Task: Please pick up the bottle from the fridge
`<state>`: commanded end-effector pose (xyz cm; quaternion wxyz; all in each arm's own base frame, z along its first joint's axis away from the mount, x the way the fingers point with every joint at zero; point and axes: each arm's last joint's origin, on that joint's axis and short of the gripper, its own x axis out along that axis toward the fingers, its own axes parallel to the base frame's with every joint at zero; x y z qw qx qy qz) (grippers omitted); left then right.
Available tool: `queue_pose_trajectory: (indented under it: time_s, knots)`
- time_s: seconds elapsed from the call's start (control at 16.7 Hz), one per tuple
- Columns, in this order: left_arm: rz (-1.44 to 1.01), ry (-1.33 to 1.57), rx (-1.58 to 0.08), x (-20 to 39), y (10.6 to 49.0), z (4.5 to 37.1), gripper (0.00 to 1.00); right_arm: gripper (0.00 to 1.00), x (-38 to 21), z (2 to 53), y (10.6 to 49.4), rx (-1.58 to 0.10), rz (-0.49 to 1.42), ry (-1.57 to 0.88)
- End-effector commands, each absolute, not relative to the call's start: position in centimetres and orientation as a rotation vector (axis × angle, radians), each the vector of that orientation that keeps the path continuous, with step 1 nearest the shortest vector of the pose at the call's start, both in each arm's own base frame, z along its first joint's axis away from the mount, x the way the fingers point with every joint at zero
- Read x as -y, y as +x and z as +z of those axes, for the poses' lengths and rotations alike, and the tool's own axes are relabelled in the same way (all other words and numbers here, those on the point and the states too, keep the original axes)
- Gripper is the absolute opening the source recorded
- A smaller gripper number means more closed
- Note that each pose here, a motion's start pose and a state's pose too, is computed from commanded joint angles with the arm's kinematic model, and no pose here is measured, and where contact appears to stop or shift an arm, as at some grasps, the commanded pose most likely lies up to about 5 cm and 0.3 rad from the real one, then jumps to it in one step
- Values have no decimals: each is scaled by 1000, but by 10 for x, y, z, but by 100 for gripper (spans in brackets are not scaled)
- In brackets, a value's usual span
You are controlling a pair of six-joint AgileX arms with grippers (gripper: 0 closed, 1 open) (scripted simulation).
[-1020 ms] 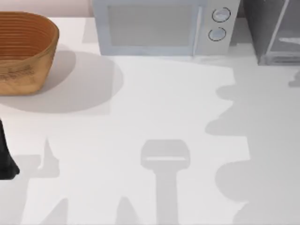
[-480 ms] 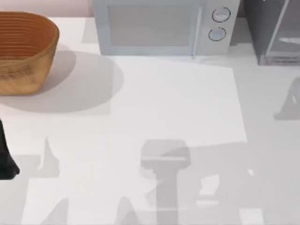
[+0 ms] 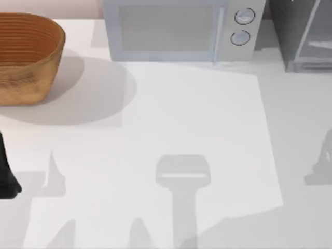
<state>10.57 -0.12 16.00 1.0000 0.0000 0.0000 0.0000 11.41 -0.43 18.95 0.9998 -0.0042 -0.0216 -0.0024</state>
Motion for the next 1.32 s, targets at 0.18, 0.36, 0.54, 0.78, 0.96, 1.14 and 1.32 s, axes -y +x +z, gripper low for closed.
queue_pose_trajectory:
  time_s: [0.18,0.36,0.54,0.78,0.96,1.14,1.32]
  knots:
    - [0,0,0,1,106,160,100,0,2,168,107,14,-1,-2]
    - [0,0,0,1,106,160,100,0,1,160,106,0,0,0]
    - [0,0,0,1,106,160,100,0,1,160,106,0,0,0]
    - [0,0,0,1,106,160,100,0,1,164,107,6,-1,2]
    - [0,0,0,1,106,160,100,0,-1,181,114,33,-1,2]
    - [0,0,0,1,106,160,100,0,-5,203,131,64,-1,5]
    - [0,0,0,1,106,160,100,0,-15,223,161,86,-1,9]
